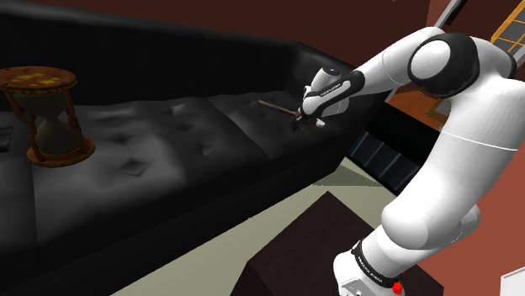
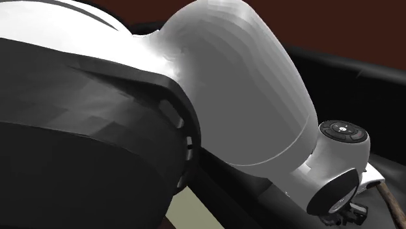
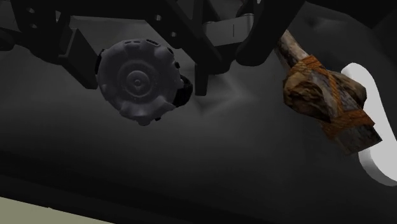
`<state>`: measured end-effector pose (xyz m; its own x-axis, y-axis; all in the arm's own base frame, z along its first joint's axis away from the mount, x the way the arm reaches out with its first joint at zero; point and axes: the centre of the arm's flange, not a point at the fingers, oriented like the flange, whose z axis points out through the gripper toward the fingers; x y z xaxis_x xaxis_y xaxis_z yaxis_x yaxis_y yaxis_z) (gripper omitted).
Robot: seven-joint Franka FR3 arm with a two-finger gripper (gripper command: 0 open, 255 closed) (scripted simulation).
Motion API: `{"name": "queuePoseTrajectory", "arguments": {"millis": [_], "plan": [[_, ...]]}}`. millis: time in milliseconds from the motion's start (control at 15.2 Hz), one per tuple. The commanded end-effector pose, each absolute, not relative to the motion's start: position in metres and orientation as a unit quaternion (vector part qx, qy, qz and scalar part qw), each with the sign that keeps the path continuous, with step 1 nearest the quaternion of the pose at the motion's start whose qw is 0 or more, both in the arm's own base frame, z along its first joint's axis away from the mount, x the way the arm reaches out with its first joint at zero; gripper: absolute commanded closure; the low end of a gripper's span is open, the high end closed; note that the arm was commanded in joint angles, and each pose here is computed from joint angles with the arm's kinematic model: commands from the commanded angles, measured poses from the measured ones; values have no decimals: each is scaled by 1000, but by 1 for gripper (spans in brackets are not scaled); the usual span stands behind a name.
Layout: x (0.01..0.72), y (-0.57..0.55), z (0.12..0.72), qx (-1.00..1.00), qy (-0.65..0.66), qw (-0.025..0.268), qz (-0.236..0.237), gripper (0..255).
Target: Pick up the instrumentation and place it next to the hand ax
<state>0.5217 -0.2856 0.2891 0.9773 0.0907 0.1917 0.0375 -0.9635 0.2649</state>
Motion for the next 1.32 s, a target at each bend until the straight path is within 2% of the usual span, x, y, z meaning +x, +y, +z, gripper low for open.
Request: {"name": "queuePoseTrajectory", "arguments": {"millis": [0, 660, 1122, 1188, 1254], "plan": [[521, -285, 279, 986, 33, 131, 102, 255], [521, -285, 227, 986, 33, 131, 102, 255], [521, -285, 227, 986, 33, 131, 102, 255], [521, -285, 227, 986, 33, 131, 102, 0], [521, -285, 227, 986, 33, 131, 102, 0]]}}
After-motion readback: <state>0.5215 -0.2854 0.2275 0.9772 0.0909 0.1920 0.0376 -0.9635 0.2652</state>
